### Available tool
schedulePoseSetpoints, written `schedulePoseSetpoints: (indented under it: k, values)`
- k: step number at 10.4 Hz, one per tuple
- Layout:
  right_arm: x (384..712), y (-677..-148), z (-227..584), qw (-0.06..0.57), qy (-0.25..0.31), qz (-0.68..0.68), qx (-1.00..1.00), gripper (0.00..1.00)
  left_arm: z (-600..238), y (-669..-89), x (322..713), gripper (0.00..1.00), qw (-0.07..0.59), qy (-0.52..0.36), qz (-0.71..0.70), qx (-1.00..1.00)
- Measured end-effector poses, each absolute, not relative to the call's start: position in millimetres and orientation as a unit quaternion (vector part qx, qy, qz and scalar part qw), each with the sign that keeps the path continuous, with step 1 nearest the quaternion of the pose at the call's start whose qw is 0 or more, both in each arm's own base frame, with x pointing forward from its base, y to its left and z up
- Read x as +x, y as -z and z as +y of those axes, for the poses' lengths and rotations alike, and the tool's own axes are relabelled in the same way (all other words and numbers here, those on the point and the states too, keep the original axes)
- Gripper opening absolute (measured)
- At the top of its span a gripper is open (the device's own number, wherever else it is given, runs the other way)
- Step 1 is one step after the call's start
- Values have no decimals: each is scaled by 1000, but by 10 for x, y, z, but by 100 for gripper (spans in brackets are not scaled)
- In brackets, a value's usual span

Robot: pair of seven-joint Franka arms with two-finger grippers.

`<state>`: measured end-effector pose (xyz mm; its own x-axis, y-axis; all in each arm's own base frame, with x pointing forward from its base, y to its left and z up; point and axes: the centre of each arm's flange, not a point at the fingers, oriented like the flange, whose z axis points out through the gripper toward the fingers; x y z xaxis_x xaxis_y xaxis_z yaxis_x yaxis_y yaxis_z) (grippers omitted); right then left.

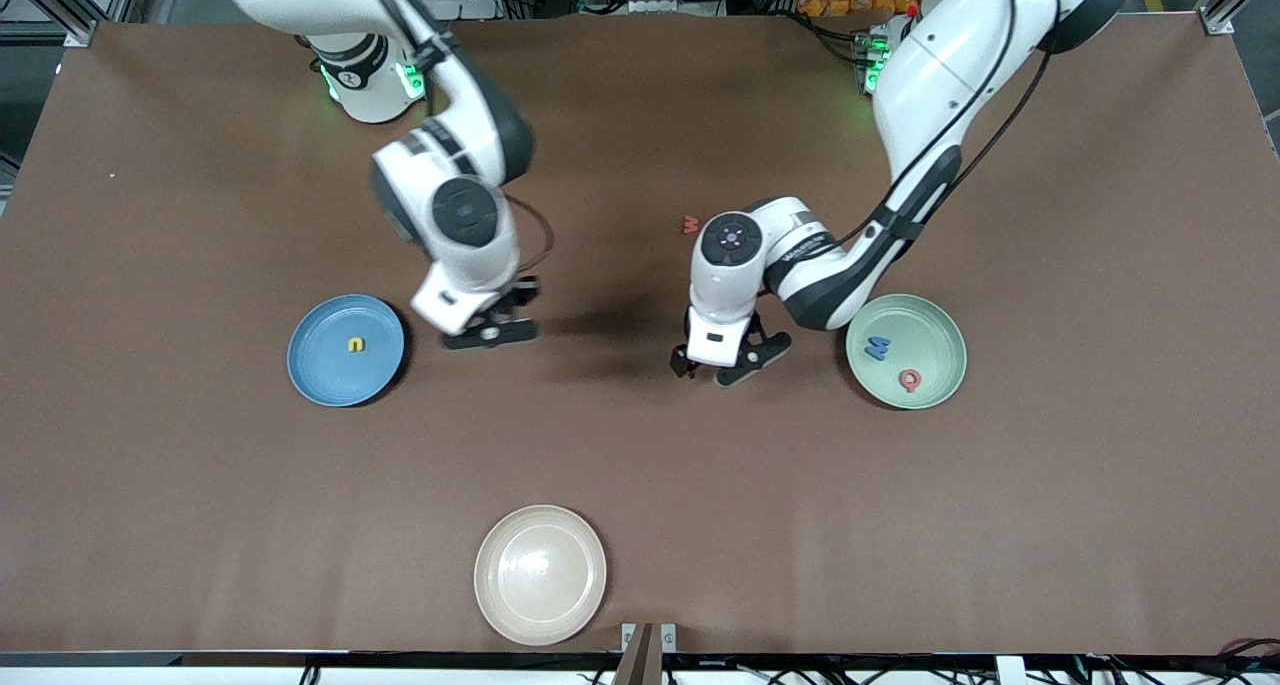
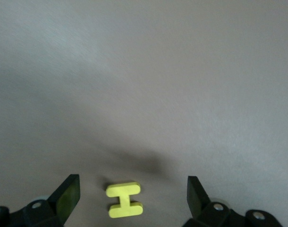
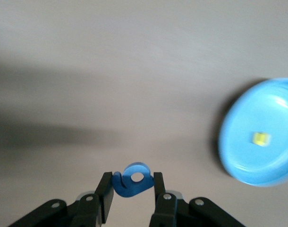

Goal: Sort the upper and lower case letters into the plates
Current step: 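Carry the blue g to the blue plate while the left gripper grasps the H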

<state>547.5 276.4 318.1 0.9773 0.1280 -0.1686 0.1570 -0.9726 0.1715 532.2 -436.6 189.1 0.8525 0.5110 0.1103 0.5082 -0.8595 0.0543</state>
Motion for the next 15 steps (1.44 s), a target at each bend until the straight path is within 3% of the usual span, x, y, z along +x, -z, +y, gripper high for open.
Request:
schedulePoseSetpoints:
  k: [3, 5, 7, 8, 10, 12, 14, 15]
  values:
    - [5746, -2973, 1437, 103, 127, 47, 985, 39, -4349, -1767, 5364, 99, 7, -57, 260, 964]
    - [5737, -2790, 870, 103, 149, 38, 983, 39, -4305, -1697, 5384, 75, 4, -53, 263, 963]
    - [5725, -2687, 629, 94, 148, 50, 983, 40, -4316, -1698, 5378, 74, 6, -46, 270, 962]
    - [5730, -2680, 574, 92, 146, 53, 984, 48, -4329, -1699, 5368, 74, 7, -43, 272, 961]
    - [5765, -2837, 565, 90, 129, 54, 986, 77, -4405, -1700, 5304, 74, 11, -32, 277, 960]
    - [5788, -3313, 713, 78, 90, 59, 991, 100, -4433, -1711, 5290, 63, 12, -31, 277, 960]
    - [5647, -3770, 1295, 37, 68, 48, 996, 100, -4462, -1742, 5293, 43, 16, -31, 277, 960]
    - [5518, -3933, 1736, 27, 55, 41, 997, 100, -4466, -1749, 5296, 41, 17, -32, 277, 960]
